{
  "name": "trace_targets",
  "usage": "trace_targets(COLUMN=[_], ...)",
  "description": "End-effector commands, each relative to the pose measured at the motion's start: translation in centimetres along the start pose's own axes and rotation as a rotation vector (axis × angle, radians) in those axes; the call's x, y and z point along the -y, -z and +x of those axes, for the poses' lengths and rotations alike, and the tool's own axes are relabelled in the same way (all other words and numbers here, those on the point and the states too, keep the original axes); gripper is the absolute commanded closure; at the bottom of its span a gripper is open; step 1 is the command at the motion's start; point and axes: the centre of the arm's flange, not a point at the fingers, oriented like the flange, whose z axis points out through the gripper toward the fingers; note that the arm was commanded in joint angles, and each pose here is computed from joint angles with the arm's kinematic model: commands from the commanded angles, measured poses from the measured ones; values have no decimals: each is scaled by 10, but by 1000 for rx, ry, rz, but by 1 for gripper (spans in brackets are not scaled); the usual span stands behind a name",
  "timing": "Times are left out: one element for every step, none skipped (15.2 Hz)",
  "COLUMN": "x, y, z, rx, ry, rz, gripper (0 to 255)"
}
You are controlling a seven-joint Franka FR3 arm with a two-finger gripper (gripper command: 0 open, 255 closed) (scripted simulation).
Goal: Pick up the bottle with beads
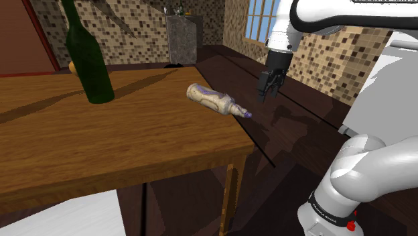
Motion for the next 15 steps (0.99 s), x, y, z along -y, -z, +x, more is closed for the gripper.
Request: trace_targets(x=[0,14,28,42,56,70,84,98,111,125,139,153,166,171,170], y=[0,1,3,4,5,6,7,8,9,9,10,11,11,12,6], z=[0,0,1,1,2,4,5,7,9,11,14,16,20,21,21], rx=[0,-18,-35,-53,-71,-88,-106,-124,-142,-159,-177,-195,-212,-218,-218], ry=[0,-20,-39,-59,-78,-98,-117,-137,-156,-176,-196,-215,-235,-241,-241], rz=[0,-7,-15,-22,-29,-37,-44,-51,-59,-66,-73,-81,-88,-91,-91], gripper=[0,0,0,0,0,0,0,0,0,0,0,0,0,0,0])
